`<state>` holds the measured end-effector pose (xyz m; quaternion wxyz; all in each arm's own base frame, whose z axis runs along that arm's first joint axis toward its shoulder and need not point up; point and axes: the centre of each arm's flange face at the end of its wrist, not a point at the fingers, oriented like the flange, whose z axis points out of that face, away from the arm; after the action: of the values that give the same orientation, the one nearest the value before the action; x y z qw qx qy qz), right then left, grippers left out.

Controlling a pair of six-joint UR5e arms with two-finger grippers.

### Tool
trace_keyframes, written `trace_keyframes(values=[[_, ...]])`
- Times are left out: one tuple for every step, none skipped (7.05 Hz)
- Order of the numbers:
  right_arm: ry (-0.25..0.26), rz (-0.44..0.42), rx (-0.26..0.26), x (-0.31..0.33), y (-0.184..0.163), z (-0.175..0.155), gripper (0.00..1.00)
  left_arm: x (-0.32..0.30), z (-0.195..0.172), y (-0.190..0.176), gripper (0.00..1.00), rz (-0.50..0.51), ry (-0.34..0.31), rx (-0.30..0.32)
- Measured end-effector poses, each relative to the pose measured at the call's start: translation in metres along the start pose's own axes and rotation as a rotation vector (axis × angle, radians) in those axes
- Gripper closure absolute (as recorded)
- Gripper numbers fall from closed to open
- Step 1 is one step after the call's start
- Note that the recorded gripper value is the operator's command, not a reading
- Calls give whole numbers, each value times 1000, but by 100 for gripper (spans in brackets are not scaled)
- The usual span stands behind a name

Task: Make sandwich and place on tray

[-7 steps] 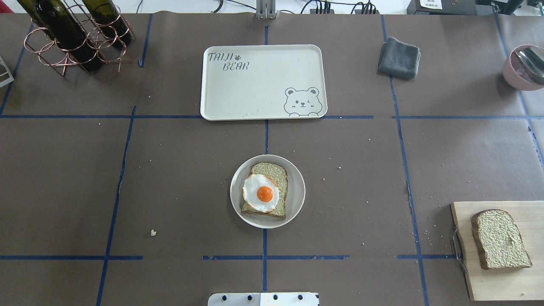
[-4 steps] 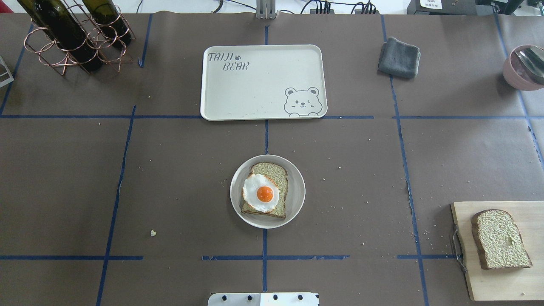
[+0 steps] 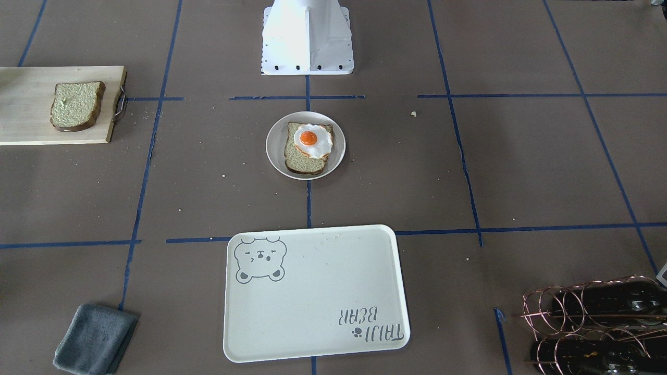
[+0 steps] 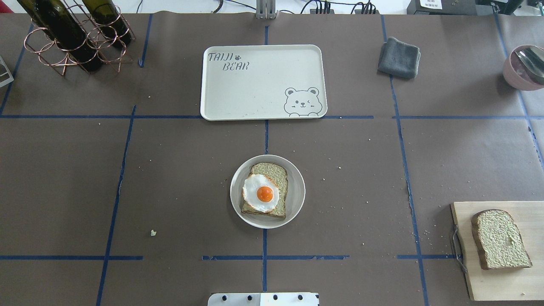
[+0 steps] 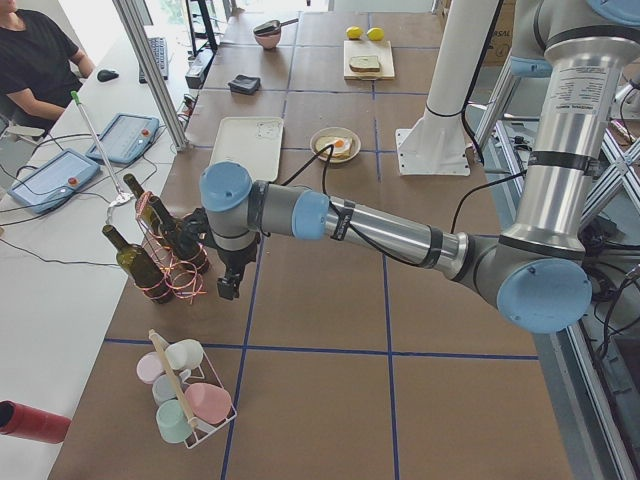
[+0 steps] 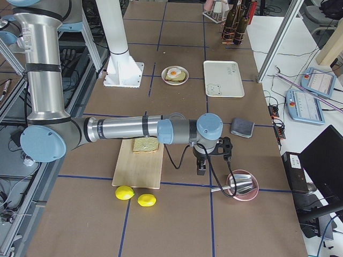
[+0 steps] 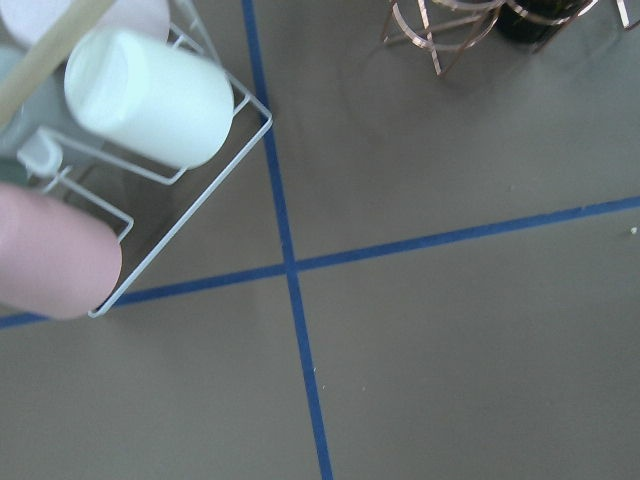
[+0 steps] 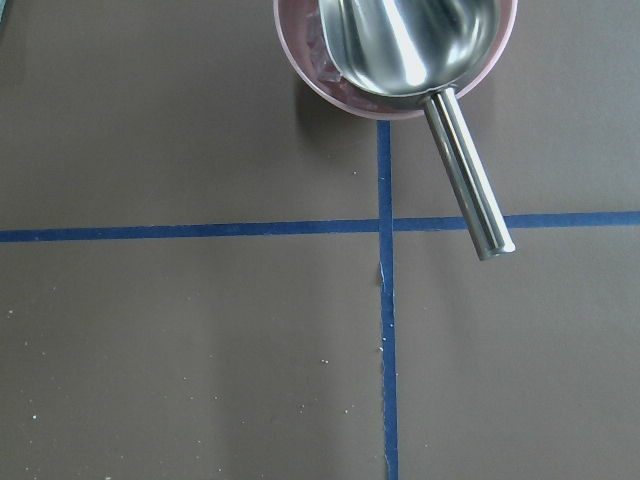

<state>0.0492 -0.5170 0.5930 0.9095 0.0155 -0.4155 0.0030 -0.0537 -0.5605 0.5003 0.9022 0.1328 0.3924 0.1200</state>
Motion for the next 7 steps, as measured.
trace_keyframes(values=[[-5,-36,4,-20,-13,-2,0,29,8,-19,0,95,10,28],[-16,-70,-9,-42,-20,5,0,55,22,-31,0,174,27,45],[-40,-96,-27,-73,-21,15,0,77,31,-39,0,227,53,55],[-60,-107,-32,-114,-18,18,0,104,43,-50,0,250,92,52],[-70,-90,-19,-151,-12,18,0,136,60,-60,0,226,127,31],[-70,-33,9,-175,-2,23,0,171,75,-68,0,164,157,4],[-75,25,42,-186,19,34,0,203,87,-74,0,86,179,-15]])
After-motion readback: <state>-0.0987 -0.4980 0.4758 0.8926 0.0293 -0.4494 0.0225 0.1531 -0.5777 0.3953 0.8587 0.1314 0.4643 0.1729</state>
